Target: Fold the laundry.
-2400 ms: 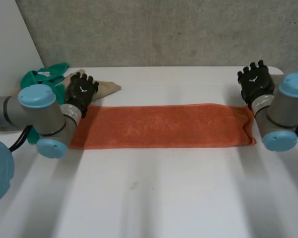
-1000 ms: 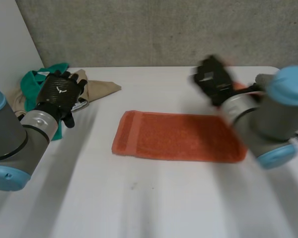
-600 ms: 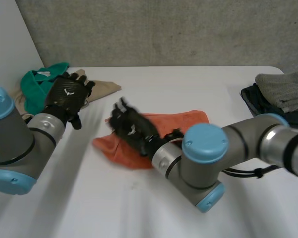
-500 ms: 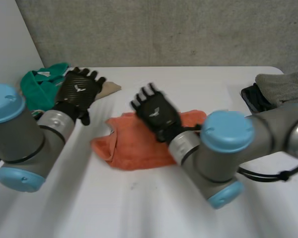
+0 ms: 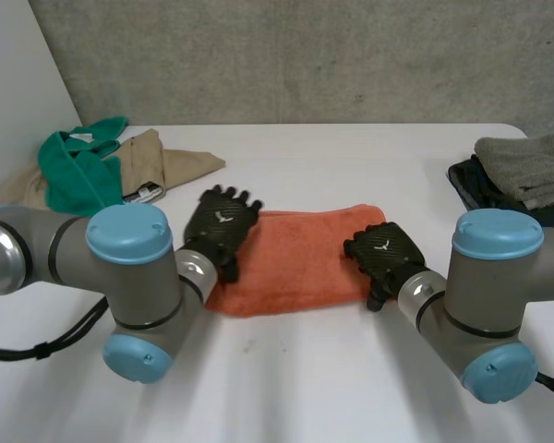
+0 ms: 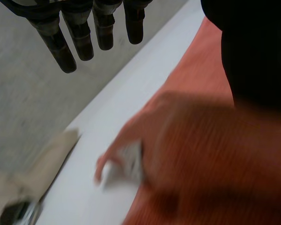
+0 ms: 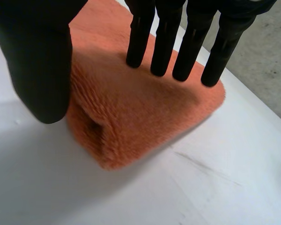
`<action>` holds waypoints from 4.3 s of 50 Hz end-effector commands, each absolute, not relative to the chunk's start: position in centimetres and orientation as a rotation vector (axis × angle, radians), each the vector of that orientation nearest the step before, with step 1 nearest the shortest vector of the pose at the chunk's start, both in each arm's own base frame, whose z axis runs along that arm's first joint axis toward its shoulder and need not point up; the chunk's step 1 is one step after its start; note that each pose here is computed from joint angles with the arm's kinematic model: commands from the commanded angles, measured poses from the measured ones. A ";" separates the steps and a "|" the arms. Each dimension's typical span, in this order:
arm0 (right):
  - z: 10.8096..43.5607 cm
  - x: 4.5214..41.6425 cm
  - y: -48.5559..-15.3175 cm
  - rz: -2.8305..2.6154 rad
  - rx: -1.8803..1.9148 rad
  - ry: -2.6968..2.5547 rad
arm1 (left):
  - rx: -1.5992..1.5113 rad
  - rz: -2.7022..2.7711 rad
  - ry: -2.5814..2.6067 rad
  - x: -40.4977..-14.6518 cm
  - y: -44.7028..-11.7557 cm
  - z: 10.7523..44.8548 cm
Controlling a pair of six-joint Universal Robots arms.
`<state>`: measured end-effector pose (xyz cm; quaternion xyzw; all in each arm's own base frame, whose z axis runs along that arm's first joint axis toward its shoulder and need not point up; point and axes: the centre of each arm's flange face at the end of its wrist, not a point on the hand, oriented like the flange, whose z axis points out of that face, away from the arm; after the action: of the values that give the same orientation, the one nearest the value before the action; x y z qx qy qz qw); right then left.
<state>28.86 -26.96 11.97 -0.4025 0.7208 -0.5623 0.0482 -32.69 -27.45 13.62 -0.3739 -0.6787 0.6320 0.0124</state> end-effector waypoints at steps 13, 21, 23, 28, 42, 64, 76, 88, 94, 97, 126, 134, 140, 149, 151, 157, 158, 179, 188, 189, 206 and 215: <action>11.6 27.1 -28.2 -1.838 -1.306 2.203 | -1.298 2.061 -2.307 -27.6 -28.4 14.2; 11.4 26.7 -27.9 -1.821 -1.303 2.219 | -1.244 2.113 -2.285 -26.0 -28.5 16.4; 11.7 26.6 -27.7 -1.827 -1.302 2.221 | -1.239 2.119 -2.258 -26.1 -28.4 16.8; 13.7 24.6 -27.5 -1.865 -1.267 2.266 | -1.238 2.156 -2.186 -26.3 -27.6 18.4; 16.7 20.1 -29.6 -1.971 -1.476 2.385 | -1.215 2.182 -2.134 -26.4 -26.2 19.9; 12.7 37.4 -14.3 -1.841 -1.995 1.217 | -1.075 2.160 -2.136 -26.3 -26.1 20.3; 19.9 33.4 -19.7 -1.938 -1.358 1.600 | -0.904 2.186 -2.010 -28.1 -26.2 22.7; 21.9 27.9 -24.7 -1.728 -0.818 2.033 | -0.931 1.961 -1.814 -36.4 -20.7 21.7; 19.4 29.3 -26.5 -1.567 -0.845 2.131 | -0.940 1.898 -2.061 -36.2 -19.7 17.5; 18.4 29.8 -27.3 -1.470 -0.854 2.177 | -0.933 1.893 -2.172 -35.3 -19.6 16.3; 18.7 30.5 -24.9 -1.694 -1.170 2.055 | -0.939 1.872 -2.179 -33.2 -20.0 18.4; 15.7 29.7 -18.6 -1.715 -1.394 1.949 | -0.956 1.909 -1.891 -34.1 -22.9 23.8; 13.0 29.9 -14.7 -1.683 -1.458 1.869 | -1.096 1.742 -1.702 -34.9 -23.4 26.3; 10.8 31.2 -16.0 -1.793 -1.444 1.789 | -1.142 1.665 -1.646 -35.6 -23.7 26.2; 10.3 31.6 -16.7 -1.835 -1.431 1.762 | -1.143 1.659 -1.646 -35.7 -23.7 26.0; 9.1 32.6 -18.1 -1.888 -1.434 1.727 | -1.147 1.643 -1.651 -35.9 -23.5 25.6; 8.9 32.7 -18.2 -1.892 -1.439 1.724 | -1.147 1.643 -1.651 -35.9 -23.5 25.6; 10.5 35.0 -21.8 -2.039 -1.384 1.632 | -1.145 1.649 -1.644 -35.9 -23.5 25.9; 9.7 36.2 -23.4 -2.048 -1.382 1.625 | -1.142 1.653 -1.646 -35.7 -23.7 26.0; 9.7 36.3 -23.5 -2.045 -1.379 1.627 | -1.141 1.654 -1.647 -35.7 -23.7 26.0; 16.7 36.5 -30.8 -2.324 -1.186 1.549 | -1.094 1.796 -1.585 -34.6 -25.0 29.8; 24.4 31.2 -39.3 -2.626 -0.869 1.439 | -1.023 1.896 -1.534 -34.1 -25.9 32.4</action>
<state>34.92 -34.49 20.47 -0.3411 0.4861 -0.8036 0.0390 -34.32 -25.55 30.90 -0.3894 -0.5751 0.6765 0.2451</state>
